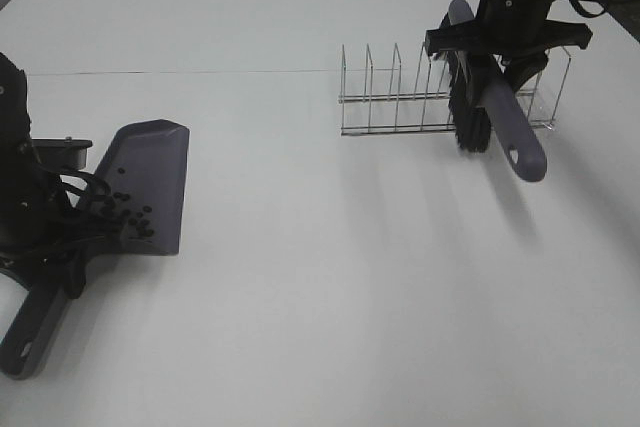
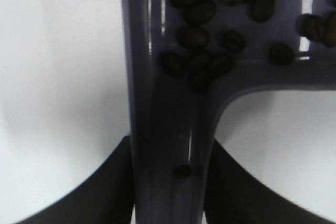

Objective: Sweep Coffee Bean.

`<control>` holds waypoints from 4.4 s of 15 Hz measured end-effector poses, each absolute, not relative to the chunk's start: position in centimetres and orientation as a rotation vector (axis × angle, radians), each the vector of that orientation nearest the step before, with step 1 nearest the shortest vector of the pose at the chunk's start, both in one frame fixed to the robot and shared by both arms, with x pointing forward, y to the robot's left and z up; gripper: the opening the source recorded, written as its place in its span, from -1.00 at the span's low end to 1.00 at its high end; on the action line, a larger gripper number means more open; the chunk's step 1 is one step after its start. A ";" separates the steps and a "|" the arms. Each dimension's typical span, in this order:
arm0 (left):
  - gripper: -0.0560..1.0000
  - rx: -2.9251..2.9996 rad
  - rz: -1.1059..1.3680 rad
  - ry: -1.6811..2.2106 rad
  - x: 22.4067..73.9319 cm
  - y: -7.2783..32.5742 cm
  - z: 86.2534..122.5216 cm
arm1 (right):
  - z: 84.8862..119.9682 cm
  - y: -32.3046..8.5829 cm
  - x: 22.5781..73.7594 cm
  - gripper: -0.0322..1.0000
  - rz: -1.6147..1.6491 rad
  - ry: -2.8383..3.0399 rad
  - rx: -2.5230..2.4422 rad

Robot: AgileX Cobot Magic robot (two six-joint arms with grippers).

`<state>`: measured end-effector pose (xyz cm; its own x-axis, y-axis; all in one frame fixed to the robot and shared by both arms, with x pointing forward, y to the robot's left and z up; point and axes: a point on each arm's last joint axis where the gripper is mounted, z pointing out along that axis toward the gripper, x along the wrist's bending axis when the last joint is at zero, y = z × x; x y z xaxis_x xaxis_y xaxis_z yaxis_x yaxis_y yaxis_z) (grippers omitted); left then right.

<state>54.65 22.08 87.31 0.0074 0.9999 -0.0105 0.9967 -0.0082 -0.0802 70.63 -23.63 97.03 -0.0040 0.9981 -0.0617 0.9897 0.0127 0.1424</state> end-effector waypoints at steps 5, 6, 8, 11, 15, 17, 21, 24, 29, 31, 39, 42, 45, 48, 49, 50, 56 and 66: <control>-0.27 -2.219 0.100 -2.152 54.7 22.1 87.3 | 95.5 -23.7 71.2 -0.23 0.041 2.145 2.095; -0.27 -2.225 0.100 -2.146 54.7 22.1 87.3 | 95.0 -23.8 71.2 -0.23 0.019 2.148 2.088; -0.27 -2.227 0.101 -2.144 54.6 22.1 87.3 | 94.7 -24.5 71.4 -0.23 -0.023 2.150 2.047; -0.27 -2.225 0.105 -2.149 54.6 22.0 87.3 | 94.8 -25.4 71.6 -0.23 0.023 2.193 2.053; -0.27 -2.214 0.129 -2.172 54.6 21.9 87.3 | 95.5 -25.2 72.0 -0.23 0.065 2.190 2.043; -0.27 -2.215 0.133 -2.173 54.6 21.9 87.3 | 96.2 -25.2 72.4 -0.23 0.106 2.173 2.041; -0.27 -2.213 0.136 -2.176 54.6 21.8 87.3 | 98.3 -24.7 73.3 0.42 0.246 2.153 2.014; -0.27 -2.211 0.142 -2.178 54.6 21.8 87.3 | 98.6 -24.6 73.5 0.53 0.262 2.147 2.007; -0.27 -2.210 0.163 -2.157 55.2 21.6 88.2 | 104.5 -24.5 72.0 0.53 0.419 2.086 1.966; -0.27 -2.257 0.130 -2.171 56.9 21.1 89.7 | 107.7 -24.7 71.0 0.53 0.487 2.046 1.929; -0.27 -2.303 0.131 -2.172 62.9 19.5 89.0 | 109.4 -25.6 62.5 0.53 0.508 2.033 1.916; -0.27 -2.264 0.203 -2.187 62.9 19.2 87.3 | 108.2 -25.9 59.3 0.53 0.539 2.013 1.898; -0.27 -2.270 0.204 -2.203 63.1 19.0 87.1 | 106.6 -26.1 57.7 0.53 0.505 2.037 1.925; -0.27 -2.280 0.189 -2.218 63.4 19.0 87.1 | 106.0 -26.1 57.5 0.53 0.494 2.047 1.939; -0.27 -2.282 0.185 -2.222 63.4 19.0 87.1 | 106.0 -26.0 57.5 0.53 0.499 2.046 1.941; -0.15 -2.282 0.187 -2.224 63.4 19.0 87.1 | 106.0 -26.0 57.5 0.53 0.500 2.045 1.940; 0.81 -2.432 0.057 -2.247 63.3 19.0 93.1 | 107.6 -26.1 56.8 0.53 0.553 2.018 1.908; 0.82 -2.610 -0.299 -2.288 55.0 21.8 106.3 | 109.0 -26.6 49.2 0.53 0.613 2.063 1.831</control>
